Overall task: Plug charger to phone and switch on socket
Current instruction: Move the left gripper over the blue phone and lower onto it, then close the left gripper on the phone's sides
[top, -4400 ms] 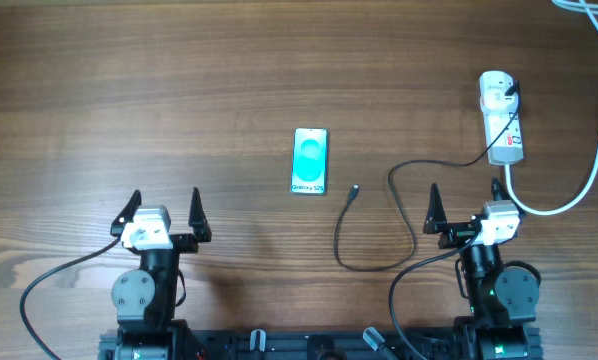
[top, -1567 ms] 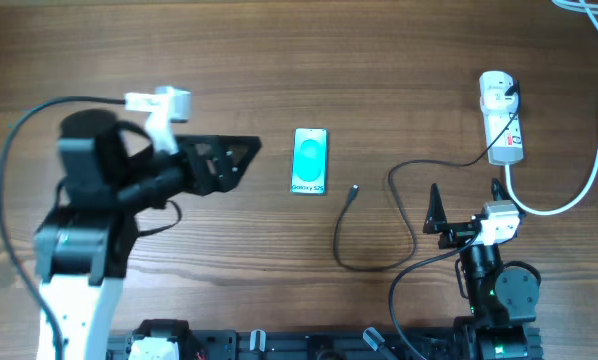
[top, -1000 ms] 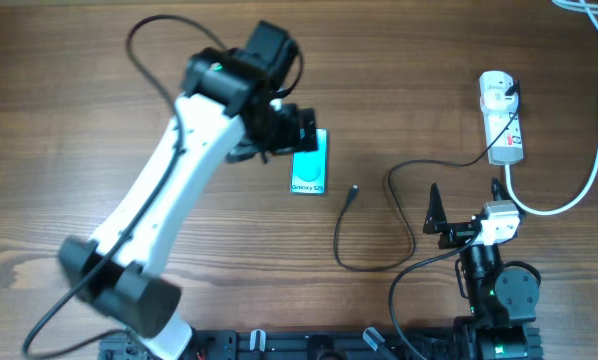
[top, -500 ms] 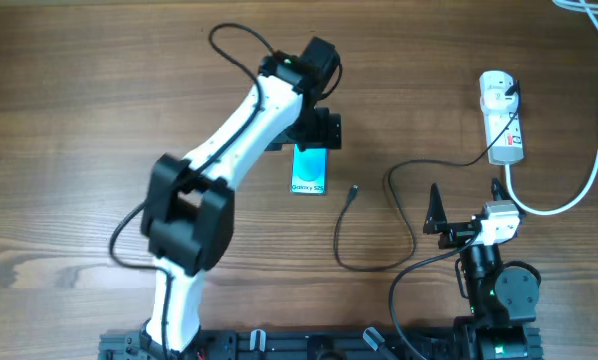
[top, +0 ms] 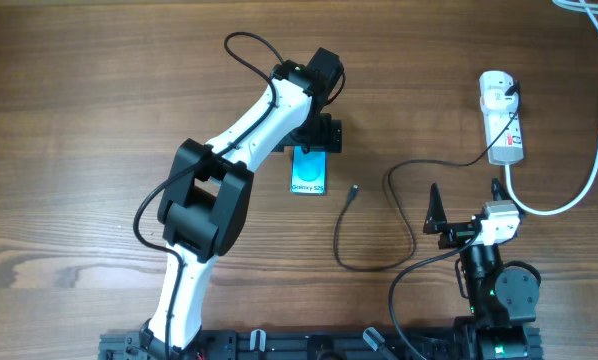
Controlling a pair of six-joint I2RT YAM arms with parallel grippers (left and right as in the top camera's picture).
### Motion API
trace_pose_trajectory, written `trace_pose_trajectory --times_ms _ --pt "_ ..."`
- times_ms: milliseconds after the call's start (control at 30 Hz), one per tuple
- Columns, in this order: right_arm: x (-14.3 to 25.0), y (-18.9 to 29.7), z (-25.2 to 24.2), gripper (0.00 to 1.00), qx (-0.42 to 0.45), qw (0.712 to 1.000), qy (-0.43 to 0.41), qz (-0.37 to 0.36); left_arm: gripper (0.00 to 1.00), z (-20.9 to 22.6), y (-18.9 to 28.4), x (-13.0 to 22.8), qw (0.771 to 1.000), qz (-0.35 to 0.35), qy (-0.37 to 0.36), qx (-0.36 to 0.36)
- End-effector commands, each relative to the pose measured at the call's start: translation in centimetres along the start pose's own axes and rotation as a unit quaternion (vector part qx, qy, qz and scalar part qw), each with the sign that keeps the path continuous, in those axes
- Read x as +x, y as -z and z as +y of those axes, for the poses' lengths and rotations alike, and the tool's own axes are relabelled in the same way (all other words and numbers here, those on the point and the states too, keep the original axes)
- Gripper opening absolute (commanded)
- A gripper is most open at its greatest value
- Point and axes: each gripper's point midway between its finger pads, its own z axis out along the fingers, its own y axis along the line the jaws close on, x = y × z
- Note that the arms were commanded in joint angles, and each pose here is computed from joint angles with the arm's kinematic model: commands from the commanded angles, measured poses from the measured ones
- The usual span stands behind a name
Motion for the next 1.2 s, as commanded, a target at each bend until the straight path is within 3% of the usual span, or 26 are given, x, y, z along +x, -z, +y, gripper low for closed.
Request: trace_pose_trajectory --times_ms 0,100,267,633,1167 --pt "-0.3 0.0 -0.1 1.0 0.005 1.0 -0.001 -0.006 1.0 -0.1 -0.5 0.0 1.0 -0.003 -0.013 -0.012" --pt "-0.3 0.0 -0.1 1.0 0.005 1.0 -0.001 -0.006 1.0 -1.5 -0.6 0.7 1.0 0.001 -0.026 0.001" --pt "-0.3 0.0 -0.1 1.0 0.005 1.0 -0.001 -0.006 1.0 -0.8 -0.5 0.1 0.999 -0.021 -0.006 -0.035" --pt "-0.3 0.0 -0.1 1.0 0.005 1.0 -0.001 -0.006 1.0 0.7 -0.9 0.3 0.999 -0.008 0.005 -0.042" --pt "-0.3 0.0 -0.1 1.0 0.005 1.0 -0.001 -0.006 1.0 -0.9 -2.0 0.9 1.0 0.003 0.002 -0.004"
